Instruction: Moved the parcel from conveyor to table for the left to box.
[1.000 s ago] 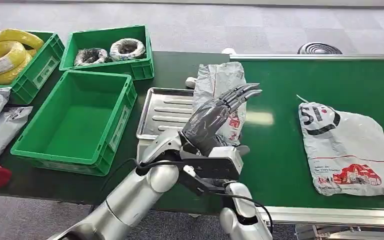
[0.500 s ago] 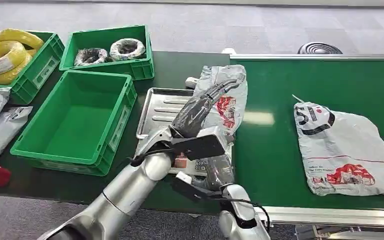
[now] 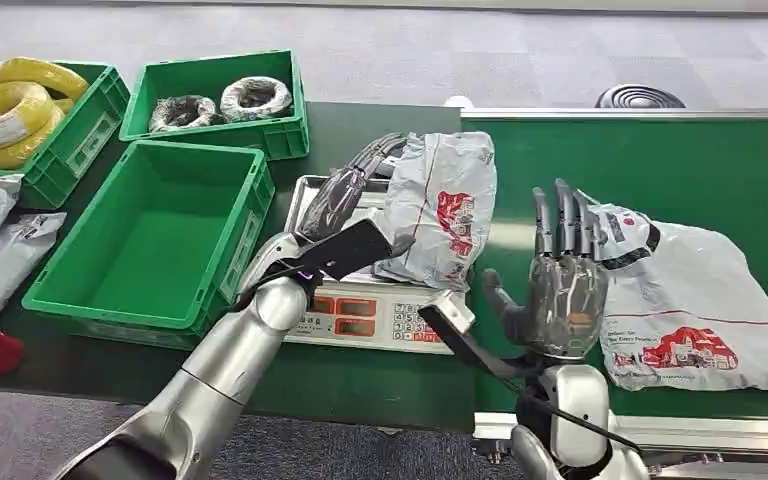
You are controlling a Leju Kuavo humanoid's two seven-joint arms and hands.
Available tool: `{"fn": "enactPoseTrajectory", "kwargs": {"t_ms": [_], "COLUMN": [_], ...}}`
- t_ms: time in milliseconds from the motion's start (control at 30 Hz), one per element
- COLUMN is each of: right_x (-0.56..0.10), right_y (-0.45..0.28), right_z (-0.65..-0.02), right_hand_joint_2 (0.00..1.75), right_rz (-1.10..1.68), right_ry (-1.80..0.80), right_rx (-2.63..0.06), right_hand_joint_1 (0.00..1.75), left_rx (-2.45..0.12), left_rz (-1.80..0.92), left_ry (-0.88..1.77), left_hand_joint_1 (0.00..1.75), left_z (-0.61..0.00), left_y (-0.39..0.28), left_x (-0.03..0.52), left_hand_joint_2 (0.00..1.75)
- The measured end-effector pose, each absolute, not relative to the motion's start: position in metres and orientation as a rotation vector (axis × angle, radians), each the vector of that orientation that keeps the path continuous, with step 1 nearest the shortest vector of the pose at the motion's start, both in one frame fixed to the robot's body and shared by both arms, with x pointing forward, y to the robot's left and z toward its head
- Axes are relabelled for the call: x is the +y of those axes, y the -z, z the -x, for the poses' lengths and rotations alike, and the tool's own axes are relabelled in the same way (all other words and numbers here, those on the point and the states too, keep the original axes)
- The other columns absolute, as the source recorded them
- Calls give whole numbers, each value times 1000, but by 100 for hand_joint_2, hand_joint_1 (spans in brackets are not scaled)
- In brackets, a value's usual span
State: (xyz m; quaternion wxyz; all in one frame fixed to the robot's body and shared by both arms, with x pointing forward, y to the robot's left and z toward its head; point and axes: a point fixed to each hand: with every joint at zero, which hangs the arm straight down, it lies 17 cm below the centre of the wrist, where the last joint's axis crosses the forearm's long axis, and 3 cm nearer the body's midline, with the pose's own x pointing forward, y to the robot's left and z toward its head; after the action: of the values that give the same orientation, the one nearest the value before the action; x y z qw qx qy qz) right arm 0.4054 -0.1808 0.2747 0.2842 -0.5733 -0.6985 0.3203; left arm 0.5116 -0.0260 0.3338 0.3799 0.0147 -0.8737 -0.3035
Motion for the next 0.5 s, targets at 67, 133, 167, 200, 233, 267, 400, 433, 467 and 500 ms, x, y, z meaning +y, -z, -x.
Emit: {"fn": "enactPoseTrajectory", "kwargs": {"t_ms": [67,133,167,200,233,267,400,433,467,500], "right_x": [-171,-140,-119,-100,-85,-76,-60,-61,-63,-64], "right_y": [-280,-265,-252,-239,-226,-215,-213,-216,-218,-221], "right_z": [-393,-381,-373,-362,-352,-344,-320,-320,-321,-323], "right_hand_joint_2": [175,175,175,175,175,175,175,175,175,175], "right_rz": [1476,1231,1035,836,654,519,136,78,35,-14], "right_ry": [-889,-997,-1068,-1119,-1156,-1179,-1055,-1000,-947,-896], "right_rx": [-1950,-2055,-2108,-2142,-2151,-2145,-2250,-2269,-2282,-2291], "right_hand_joint_1": [0,0,0,0,0,0,0,0,0,0], "left_rx": [-2220,-2216,-2214,-2212,-2210,-2207,-2193,-2190,-2187,-2185], "left_rz": [-37,-32,-35,-37,-39,-41,-54,-56,-57,-58], "left_ry": [755,735,733,735,734,733,717,713,709,706], "left_hand_joint_1": [0,0,0,0,0,0,0,0,0,0], "left_z": [-516,-520,-523,-525,-527,-529,-536,-537,-538,-538], "left_y": [-331,-330,-329,-328,-328,-327,-323,-322,-321,-321], "left_x": [-21,-16,-13,-11,-9,-7,2,3,5,6], "left_hand_joint_2": [175,175,175,175,175,175,175,175,175,175]}}
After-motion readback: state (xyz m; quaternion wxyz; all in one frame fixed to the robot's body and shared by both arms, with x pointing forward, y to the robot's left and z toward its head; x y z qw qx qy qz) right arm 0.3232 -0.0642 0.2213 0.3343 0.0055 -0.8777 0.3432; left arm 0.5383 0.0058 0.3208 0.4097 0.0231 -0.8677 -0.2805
